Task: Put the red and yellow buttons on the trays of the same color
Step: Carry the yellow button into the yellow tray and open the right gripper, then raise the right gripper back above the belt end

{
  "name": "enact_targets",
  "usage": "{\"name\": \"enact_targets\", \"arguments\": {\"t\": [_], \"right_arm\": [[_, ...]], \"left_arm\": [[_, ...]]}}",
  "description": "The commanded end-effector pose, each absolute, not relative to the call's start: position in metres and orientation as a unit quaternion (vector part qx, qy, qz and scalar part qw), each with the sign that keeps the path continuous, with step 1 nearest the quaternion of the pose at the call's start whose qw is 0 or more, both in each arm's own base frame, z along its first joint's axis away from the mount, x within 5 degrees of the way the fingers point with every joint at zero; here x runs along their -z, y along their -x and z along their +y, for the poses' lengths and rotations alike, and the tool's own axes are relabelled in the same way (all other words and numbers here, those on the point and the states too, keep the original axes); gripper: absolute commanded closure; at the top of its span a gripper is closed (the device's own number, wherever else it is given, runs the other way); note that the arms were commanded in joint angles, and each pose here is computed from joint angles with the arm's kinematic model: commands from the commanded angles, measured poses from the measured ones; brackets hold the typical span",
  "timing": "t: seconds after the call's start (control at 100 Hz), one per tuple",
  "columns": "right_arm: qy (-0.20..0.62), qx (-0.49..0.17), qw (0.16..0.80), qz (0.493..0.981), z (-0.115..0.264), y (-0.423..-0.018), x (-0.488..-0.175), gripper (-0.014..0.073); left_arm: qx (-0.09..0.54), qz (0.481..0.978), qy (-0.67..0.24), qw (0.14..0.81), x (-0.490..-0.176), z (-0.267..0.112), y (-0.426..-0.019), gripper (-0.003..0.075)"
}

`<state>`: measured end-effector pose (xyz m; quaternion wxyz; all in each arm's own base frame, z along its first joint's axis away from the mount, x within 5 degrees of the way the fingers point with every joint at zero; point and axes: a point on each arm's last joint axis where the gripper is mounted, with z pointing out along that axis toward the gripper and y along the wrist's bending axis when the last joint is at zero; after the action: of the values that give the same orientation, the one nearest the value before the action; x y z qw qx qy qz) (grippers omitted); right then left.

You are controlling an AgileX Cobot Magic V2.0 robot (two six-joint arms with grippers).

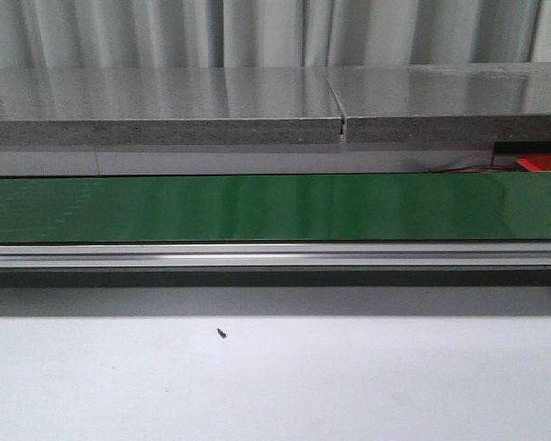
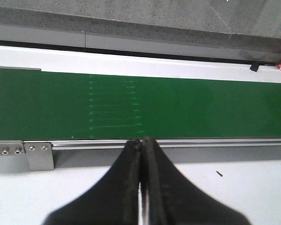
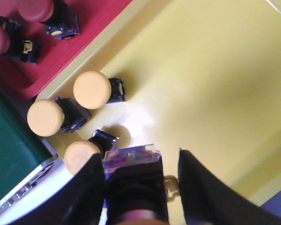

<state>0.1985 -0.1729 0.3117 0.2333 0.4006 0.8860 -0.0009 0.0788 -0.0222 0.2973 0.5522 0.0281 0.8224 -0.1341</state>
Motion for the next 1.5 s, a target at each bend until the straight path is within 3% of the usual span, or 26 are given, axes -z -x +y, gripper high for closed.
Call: {"name": "enact_targets", "arguments": {"t": [0.0,0.26,0.71,1.06,1.49], "right_arm": [[-0.402,0.014,0.259,0.878,-0.179,-0.202,-0.318,0.0393],[-0.415,-0.006,0.202,0.887,-0.198,-0.221,-0.278,0.0393],[-0.46,-0.014,0.22,0.86,-0.198,-0.223,-0.218,0.0393],[-0.466,-0.01,0.24,0.851,-0.198,-0.224,-0.213,0.0393],[-0.479,-0.029,0.213,0.851,-0.199,-0.228,-0.197,0.0381]], "left_arm": [[0.145,0.796,-0.019,0.587,-0.312,-0.022,-0.081,0.0739],[0.145,0.796,-0.019,0.587,-0.312,-0.022,-0.081,0.0739],[0.145,0.796,-0.019,0.587,-0.312,-0.022,-0.081,0.0739],[0.145,0.796,-0.019,0.587,-0.312,-0.022,-0.081,0.0739],[0.145,0.796,-0.019,0.587,-0.312,-0.022,-0.081,0.0739]]}}
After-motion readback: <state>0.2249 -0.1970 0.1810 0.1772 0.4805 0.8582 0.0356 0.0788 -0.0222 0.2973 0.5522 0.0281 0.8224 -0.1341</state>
